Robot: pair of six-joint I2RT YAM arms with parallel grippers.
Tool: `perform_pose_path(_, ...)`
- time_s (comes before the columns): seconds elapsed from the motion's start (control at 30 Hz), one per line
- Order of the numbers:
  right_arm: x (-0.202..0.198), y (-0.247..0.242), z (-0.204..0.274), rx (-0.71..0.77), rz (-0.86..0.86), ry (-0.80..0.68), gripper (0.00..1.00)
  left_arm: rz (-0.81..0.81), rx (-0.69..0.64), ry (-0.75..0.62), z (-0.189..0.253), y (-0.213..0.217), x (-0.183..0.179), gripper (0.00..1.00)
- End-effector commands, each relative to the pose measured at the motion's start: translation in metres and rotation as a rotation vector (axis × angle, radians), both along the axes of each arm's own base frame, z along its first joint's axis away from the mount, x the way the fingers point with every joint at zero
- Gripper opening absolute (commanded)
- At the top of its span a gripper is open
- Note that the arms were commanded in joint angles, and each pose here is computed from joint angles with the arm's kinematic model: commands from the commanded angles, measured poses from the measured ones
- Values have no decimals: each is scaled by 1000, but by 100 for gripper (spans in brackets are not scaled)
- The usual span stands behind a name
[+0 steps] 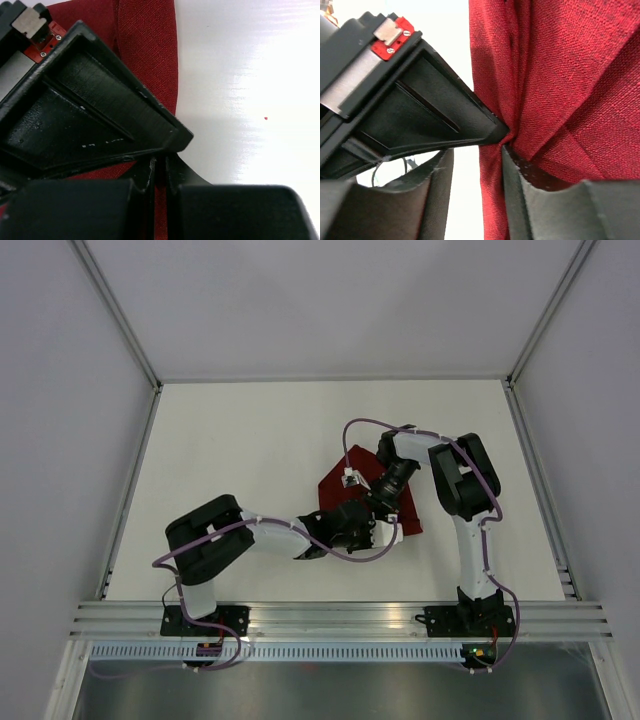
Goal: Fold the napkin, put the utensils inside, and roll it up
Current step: Roll the napkin with the utensil
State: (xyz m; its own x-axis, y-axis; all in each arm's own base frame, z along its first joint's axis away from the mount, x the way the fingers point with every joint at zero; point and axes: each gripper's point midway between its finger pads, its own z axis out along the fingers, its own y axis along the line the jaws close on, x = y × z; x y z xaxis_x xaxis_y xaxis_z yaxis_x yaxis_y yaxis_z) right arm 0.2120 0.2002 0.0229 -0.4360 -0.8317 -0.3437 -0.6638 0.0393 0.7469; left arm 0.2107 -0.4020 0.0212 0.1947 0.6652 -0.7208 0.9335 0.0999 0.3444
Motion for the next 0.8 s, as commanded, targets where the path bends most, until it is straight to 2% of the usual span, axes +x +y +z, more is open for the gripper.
perform_pose_path(0.0, 34, -1, -18, 33, 38, -206, 50, -46, 85, 236, -37, 15, -32, 2)
perform_pose_path(0.23, 69, -2, 24, 48, -117, -323, 57, -53, 61, 363, -33, 18, -39, 2)
perform_pose_path(0.43, 92, -15, 57, 107, -249, -378, 57, -48, 27, 489, -30, 19, -39, 2)
perform_pose_path(0.57, 99, -37, 78, 170, -324, -434, 57, -46, -11, 659, -25, 22, -32, 2)
perform_pose_path(0.7, 106, -54, 84, 184, -367, -605, 57, -24, -30, 828, -26, 31, -30, 2)
perform_pose_path(0.77, 89, -59, 82, 172, -378, -684, 58, -22, -43, 882, -25, 32, -25, 2)
